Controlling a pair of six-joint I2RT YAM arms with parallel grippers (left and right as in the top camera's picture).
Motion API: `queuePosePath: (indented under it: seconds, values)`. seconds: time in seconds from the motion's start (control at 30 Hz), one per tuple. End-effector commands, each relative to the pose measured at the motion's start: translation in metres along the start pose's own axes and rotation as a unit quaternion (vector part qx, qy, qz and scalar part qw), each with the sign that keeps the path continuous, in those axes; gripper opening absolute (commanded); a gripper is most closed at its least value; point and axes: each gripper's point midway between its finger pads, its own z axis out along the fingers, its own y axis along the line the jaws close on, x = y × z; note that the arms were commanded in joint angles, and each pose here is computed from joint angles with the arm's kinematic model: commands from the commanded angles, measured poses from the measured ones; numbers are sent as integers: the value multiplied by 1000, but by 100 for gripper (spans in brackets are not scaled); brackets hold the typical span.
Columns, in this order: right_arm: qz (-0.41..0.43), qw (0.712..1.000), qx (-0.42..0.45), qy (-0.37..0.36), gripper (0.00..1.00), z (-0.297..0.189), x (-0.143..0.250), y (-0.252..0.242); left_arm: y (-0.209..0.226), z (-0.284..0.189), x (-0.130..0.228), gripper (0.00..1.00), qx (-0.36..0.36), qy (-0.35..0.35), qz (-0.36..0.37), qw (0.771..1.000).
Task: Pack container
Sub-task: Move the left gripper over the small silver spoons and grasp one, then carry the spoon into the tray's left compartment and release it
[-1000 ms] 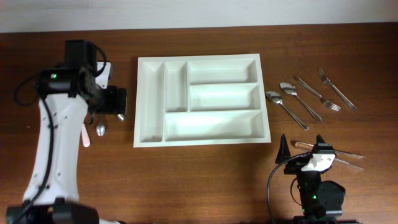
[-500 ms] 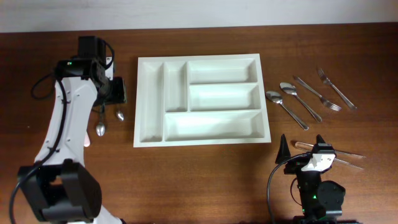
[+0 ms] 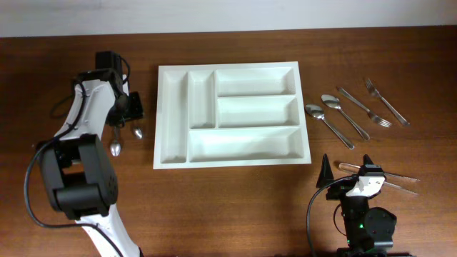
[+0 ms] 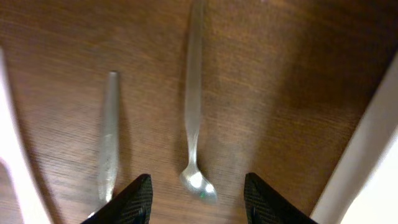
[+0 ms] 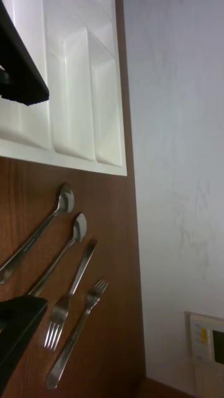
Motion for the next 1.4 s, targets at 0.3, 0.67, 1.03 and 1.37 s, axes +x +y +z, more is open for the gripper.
queuePosePath:
  seconds: [0.3,0.67,1.03,1.37]
  values:
    - [4,1000,0,2,99,0,3,0,-11,47,-7,39,24,12,-6,1000]
    - [4,1000,0,2,99,0,2,0,-11,51,-10,14,25,7,-6,1000]
    - [4,1000,0,2,99,0,2,0,-14,29,-31,2,29,-18,-6,999]
    - [4,1000,0,2,99,0,2,0,-46,-72,-72,2,73,-79,14,994]
